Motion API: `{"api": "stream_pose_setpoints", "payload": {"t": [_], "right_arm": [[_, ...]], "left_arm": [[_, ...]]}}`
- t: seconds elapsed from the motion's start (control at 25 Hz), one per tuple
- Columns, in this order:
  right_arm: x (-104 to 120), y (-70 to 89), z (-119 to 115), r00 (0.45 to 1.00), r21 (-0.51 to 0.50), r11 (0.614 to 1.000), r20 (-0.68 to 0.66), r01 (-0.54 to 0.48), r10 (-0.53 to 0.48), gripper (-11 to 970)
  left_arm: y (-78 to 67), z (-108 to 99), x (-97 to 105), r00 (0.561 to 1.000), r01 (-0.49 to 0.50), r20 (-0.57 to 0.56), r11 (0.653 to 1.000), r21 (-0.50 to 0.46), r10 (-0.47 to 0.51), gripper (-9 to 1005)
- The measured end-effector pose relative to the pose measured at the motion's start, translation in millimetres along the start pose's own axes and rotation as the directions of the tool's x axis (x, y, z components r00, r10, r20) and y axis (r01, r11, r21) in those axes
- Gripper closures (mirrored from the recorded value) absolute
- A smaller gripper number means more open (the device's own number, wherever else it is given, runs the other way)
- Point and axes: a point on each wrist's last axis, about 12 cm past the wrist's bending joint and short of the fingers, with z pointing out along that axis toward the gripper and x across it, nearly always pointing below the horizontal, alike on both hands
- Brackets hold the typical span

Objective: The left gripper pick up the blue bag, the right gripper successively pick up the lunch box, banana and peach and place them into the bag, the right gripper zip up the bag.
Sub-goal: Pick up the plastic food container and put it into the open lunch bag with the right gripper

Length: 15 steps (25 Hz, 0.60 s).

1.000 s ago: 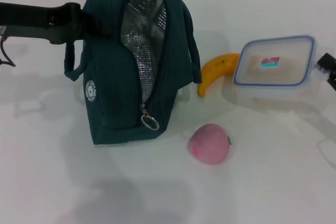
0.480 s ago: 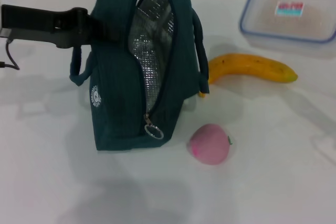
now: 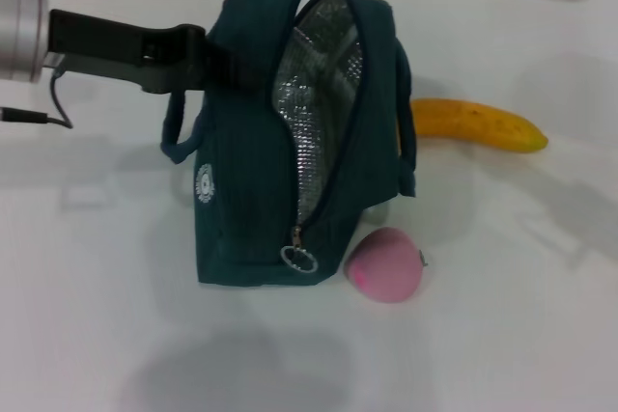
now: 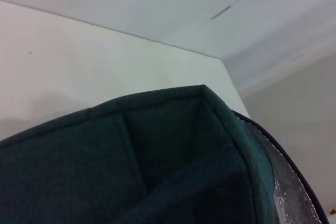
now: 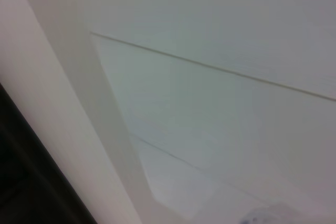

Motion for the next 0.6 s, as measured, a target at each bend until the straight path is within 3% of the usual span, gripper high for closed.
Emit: {"api": "stream_pose_setpoints", "payload": {"t": [0.12,0.28,0.6], "right_arm": [[0.1,-7.3,12.9,0.999,0.019,1.000,-0.035,-0.009,0.010,874],[7.9,-22.9,22.7,0.993,0.116,0.993,-0.106,-0.036,0.048,874],[17.7,-36.8,17.3,0.984,0.244,0.965,-0.128,-0.092,0.126,867]], "left_arm": [[-3.1,7.8,-4.7,1.000,-0.014,-0.012,1.000,0.014,0.014,965],[-2.9,15.2,-6.8,1.000,-0.020,-0.009,1.000,0.024,0.020,965],[1.4,12.0,-7.4,0.999,-0.027,0.026,1.000,0.013,0.027,964]]}}
